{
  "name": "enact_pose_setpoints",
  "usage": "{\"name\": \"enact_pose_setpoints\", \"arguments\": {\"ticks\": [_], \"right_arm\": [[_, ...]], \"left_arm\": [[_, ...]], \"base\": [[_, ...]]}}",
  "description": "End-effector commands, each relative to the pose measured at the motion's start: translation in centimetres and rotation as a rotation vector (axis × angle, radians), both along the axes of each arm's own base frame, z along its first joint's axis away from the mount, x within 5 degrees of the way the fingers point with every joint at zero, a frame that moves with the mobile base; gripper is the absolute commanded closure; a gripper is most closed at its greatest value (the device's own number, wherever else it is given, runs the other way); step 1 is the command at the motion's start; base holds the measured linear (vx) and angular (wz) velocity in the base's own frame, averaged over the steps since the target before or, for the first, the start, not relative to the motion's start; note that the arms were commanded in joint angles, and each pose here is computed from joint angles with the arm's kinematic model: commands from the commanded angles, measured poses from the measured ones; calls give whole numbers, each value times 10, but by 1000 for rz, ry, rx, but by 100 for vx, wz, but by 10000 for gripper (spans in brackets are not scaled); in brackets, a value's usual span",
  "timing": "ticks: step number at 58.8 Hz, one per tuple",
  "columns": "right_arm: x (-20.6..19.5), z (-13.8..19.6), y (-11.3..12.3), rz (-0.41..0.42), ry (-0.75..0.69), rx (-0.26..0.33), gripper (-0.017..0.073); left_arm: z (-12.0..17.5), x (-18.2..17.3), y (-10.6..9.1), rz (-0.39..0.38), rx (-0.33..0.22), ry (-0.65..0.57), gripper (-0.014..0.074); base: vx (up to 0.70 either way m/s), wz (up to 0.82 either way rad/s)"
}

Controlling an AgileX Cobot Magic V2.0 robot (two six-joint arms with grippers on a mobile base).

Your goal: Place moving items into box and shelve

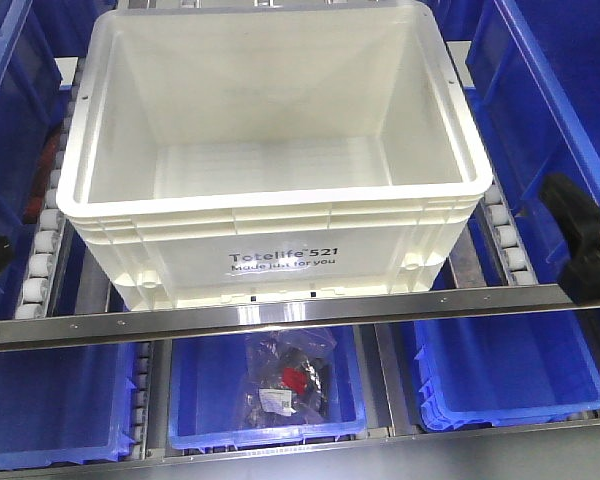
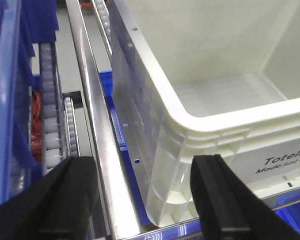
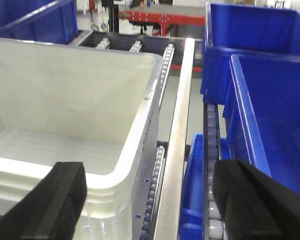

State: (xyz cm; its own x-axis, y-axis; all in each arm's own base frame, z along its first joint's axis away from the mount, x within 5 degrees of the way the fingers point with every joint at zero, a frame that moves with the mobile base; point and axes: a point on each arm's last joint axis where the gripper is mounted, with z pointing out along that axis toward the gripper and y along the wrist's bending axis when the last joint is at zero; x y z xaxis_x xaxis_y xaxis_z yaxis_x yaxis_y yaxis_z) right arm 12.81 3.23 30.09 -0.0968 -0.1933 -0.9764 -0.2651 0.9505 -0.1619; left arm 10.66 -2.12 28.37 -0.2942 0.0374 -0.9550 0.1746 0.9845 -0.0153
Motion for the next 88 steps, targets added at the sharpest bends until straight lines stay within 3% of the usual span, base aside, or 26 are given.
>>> {"name": "enact_pose_setpoints", "arguments": {"ticks": [1,16,52,56,60,68,88], "right_arm": [[-13,14,-4,-7,-134,16,0],[-26,-3,-7,-7,-144,6,0],[-26,-2,-7,-10,-158,25,10],[-26,-2,-7,-10,-158,25,67],[-26,-2,-7,-10,-158,26,184],[-26,-2,-7,-10,-156,27,578],[-26,-2,-7,-10,-147,39,575]], "left_arm": [[15,-11,2,-12,-33,-108,71],[15,-30,10,12,-4,-133,71],[15,-30,9,13,-26,-132,82],[15,-30,9,12,-34,-131,146],[15,-30,9,11,-45,-125,279],[14,-30,9,10,-45,-124,620],[14,-30,9,13,-45,-116,617]], "base": [[0,0],[0,0],[0,0],[0,0],[0,0],[0,0],[0,0]]}}
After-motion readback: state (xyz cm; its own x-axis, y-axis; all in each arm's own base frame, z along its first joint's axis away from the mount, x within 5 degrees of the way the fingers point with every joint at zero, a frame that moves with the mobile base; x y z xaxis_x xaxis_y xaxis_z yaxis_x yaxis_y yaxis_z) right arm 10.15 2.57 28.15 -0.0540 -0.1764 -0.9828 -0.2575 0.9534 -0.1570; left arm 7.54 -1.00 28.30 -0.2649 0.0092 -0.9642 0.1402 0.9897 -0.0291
